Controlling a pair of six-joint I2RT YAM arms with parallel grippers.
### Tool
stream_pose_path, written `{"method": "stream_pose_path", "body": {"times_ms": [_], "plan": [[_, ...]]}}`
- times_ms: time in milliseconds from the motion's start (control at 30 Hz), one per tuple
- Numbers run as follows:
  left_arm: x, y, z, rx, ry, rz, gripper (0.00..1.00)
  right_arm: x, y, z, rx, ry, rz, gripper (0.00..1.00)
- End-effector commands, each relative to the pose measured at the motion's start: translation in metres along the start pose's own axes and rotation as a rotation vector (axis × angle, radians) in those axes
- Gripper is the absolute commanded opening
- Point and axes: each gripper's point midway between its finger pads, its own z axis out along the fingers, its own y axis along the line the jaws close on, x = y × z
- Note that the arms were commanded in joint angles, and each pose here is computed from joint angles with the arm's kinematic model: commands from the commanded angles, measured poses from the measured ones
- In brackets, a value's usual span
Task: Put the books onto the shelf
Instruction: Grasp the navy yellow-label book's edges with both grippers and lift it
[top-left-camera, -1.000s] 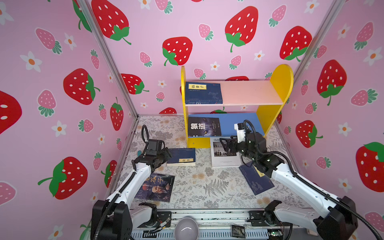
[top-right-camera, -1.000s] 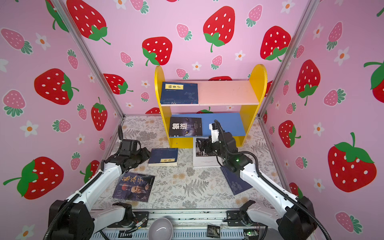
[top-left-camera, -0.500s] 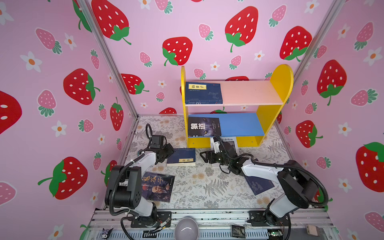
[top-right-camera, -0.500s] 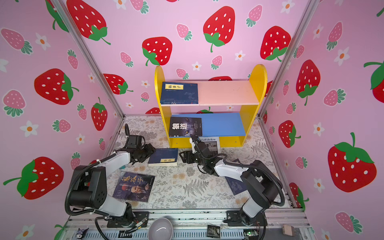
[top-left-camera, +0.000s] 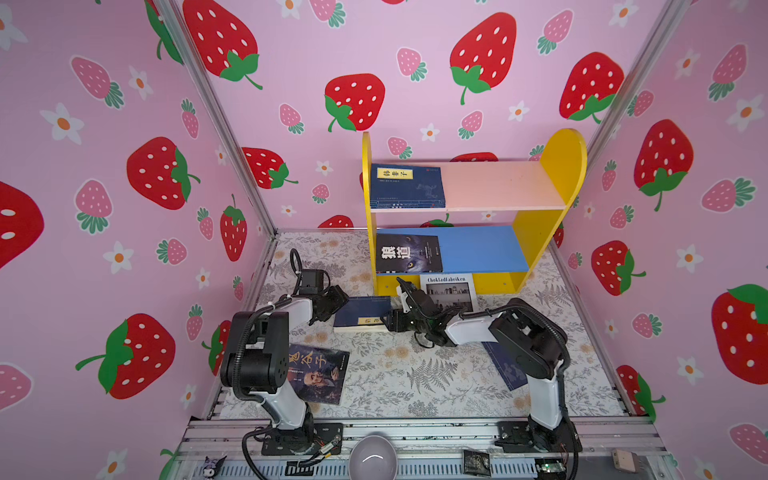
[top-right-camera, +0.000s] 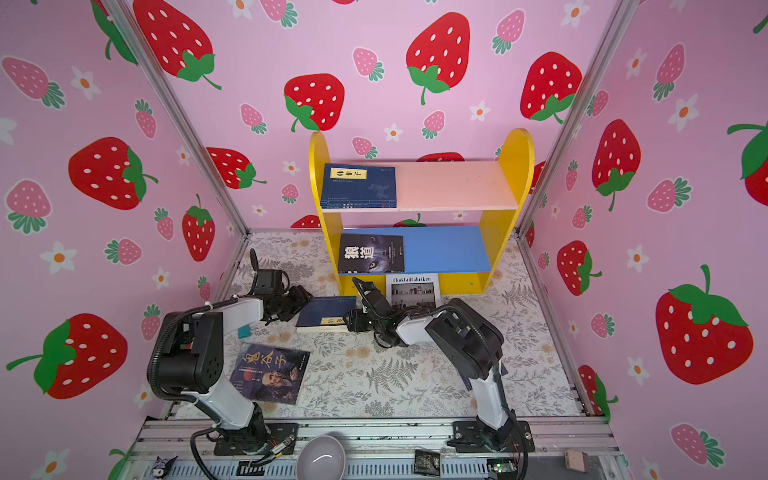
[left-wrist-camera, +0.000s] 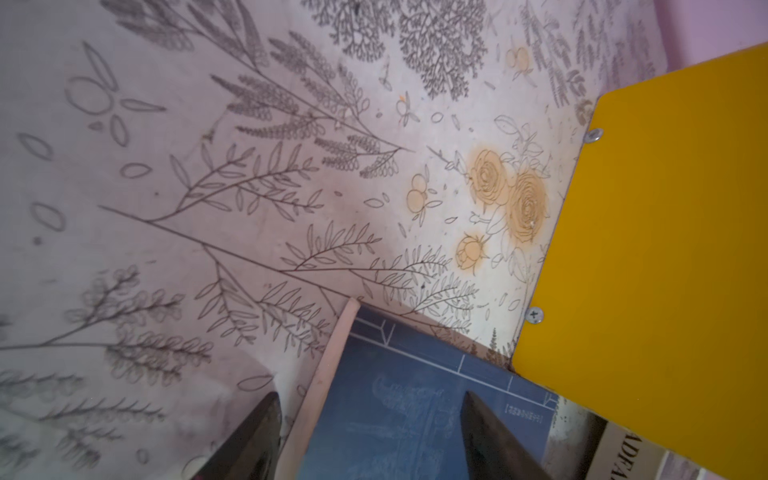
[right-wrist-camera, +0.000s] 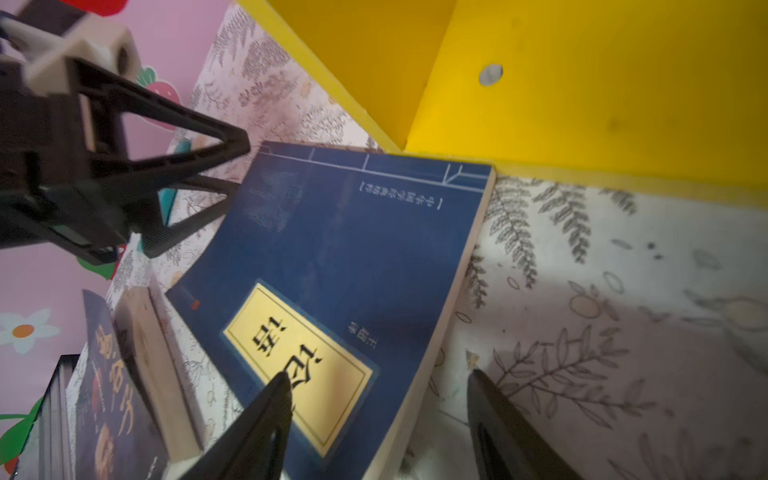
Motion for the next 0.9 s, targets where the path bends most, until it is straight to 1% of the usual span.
{"method": "stream_pose_path", "body": {"times_ms": [0, 67, 133, 267, 333, 400, 500, 633, 700, 867], "plan": [[-0.006, -0.021, 0.002, 0.094, 0.020, 0.022, 0.67, 0.013, -0.002, 0.014, 0.023, 0.028, 0.005, 0.66], [-0.003, -0.031, -0.001, 0.157, 0.034, 0.032, 0.65, 0.019, -0.006, 0.017, 0.032, 0.044, 0.005, 0.64], [-0.001, -0.048, -0.009, 0.246, 0.041, 0.044, 0.62, 0.022, -0.011, 0.018, 0.050, 0.049, 0.006, 0.63], [-0.001, -0.075, -0.032, 0.396, 0.016, 0.050, 0.58, 0.020, -0.010, 0.014, 0.052, 0.043, 0.002, 0.62], [-0.001, -0.089, -0.046, 0.465, 0.009, 0.057, 0.53, 0.017, -0.009, 0.012, 0.051, 0.039, -0.003, 0.63], [0.001, -0.098, -0.056, 0.504, 0.011, 0.061, 0.47, 0.014, -0.011, 0.009, 0.054, 0.032, 0.000, 0.64], [0.005, -0.098, -0.062, 0.507, 0.017, 0.061, 0.42, 0.008, -0.016, 0.002, 0.061, 0.019, 0.009, 0.64], [0.018, -0.085, -0.053, 0.474, 0.051, 0.032, 0.39, -0.002, -0.021, -0.009, 0.072, -0.007, 0.011, 0.65], [0.025, -0.081, -0.049, 0.476, 0.072, 0.016, 0.36, -0.004, -0.022, -0.012, 0.072, -0.013, 0.011, 0.65], [0.036, -0.076, -0.048, 0.454, 0.089, 0.021, 0.34, -0.005, -0.022, -0.014, 0.068, -0.019, 0.013, 0.65]]}}
